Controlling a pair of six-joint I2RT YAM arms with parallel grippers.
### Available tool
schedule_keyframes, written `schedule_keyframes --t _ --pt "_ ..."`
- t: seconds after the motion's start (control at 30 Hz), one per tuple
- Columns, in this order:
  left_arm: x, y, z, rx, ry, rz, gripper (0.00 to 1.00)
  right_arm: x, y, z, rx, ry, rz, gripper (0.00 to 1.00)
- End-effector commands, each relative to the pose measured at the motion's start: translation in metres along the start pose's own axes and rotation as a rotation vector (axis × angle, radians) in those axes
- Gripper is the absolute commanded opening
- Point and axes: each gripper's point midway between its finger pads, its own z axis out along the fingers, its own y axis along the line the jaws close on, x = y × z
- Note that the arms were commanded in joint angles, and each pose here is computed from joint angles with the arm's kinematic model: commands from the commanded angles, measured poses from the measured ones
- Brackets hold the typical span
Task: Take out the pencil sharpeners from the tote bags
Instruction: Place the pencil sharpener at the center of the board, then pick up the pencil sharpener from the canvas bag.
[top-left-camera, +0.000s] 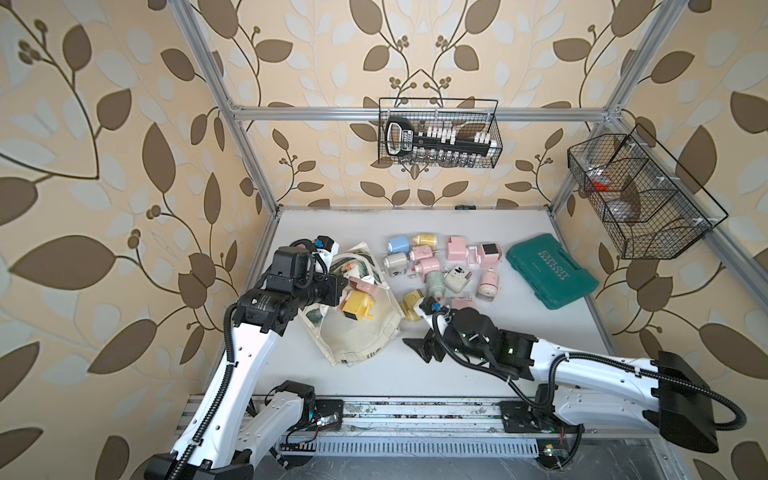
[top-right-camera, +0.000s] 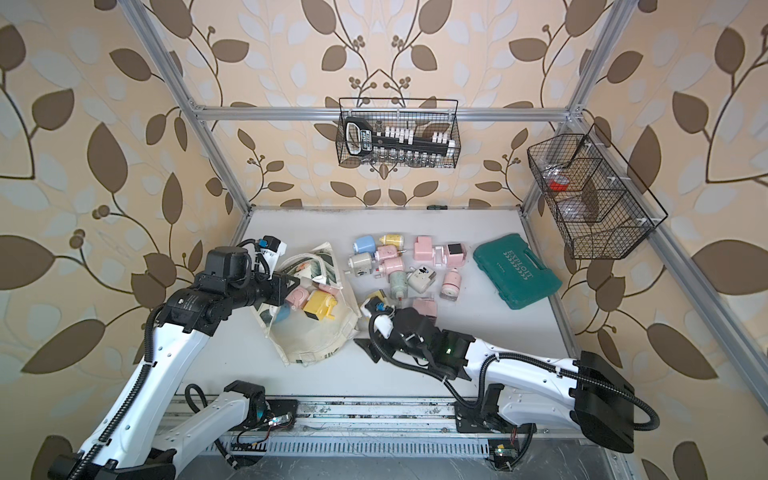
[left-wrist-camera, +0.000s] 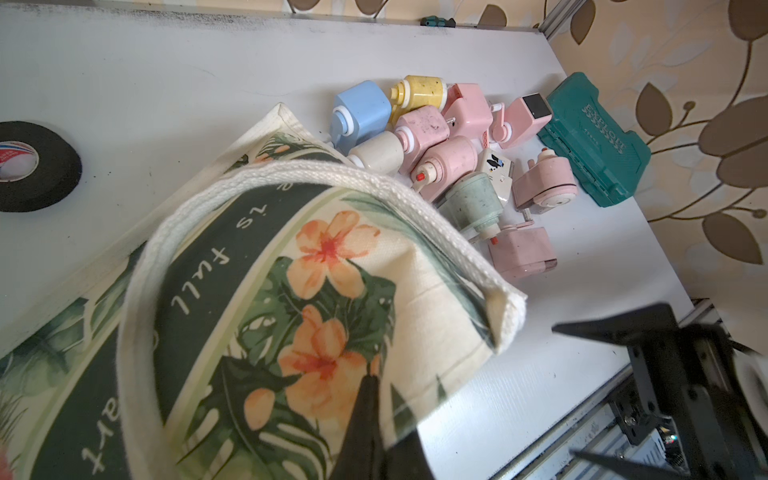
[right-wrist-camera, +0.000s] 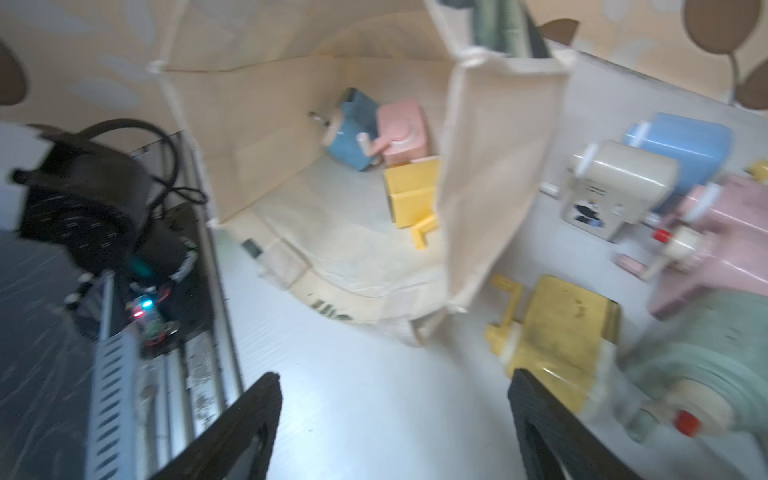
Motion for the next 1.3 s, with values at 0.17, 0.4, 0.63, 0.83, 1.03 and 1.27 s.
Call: schedule_keyframes --t 0.17,0.4,0.63,0.83,1.03,1.27 --pt "-0.015 -0.01 -0.01 0.029 -0.057 0.012 0.0 -0.029 0.028 0.068 0.043 0.004 -0.136 0.85" --pt "-0.018 -0.011 -0.01 0.037 -0.049 0.013 0.0 -0.032 0.011 0.155 0.127 0.029 -0.21 0.93" --pt "-0.019 -0.013 -0.011 0.046 -0.048 0.013 0.0 -0.033 -0.011 0.21 0.171 0.018 -0.23 0.94" --pt "-0.018 -0.015 -0.012 0.053 -0.046 0.016 0.0 -0.035 -0.015 0.232 0.138 0.008 -0.272 0.97" --pt "-0.018 -0.016 -0.012 0.06 -0.04 0.014 0.0 -0.03 -0.025 0.265 0.19 0.065 -0.303 0.98" --pt "-0.018 -0.017 -0.013 0.063 -0.039 0.015 0.0 -0.026 -0.047 0.288 0.212 0.093 -0.256 0.95"
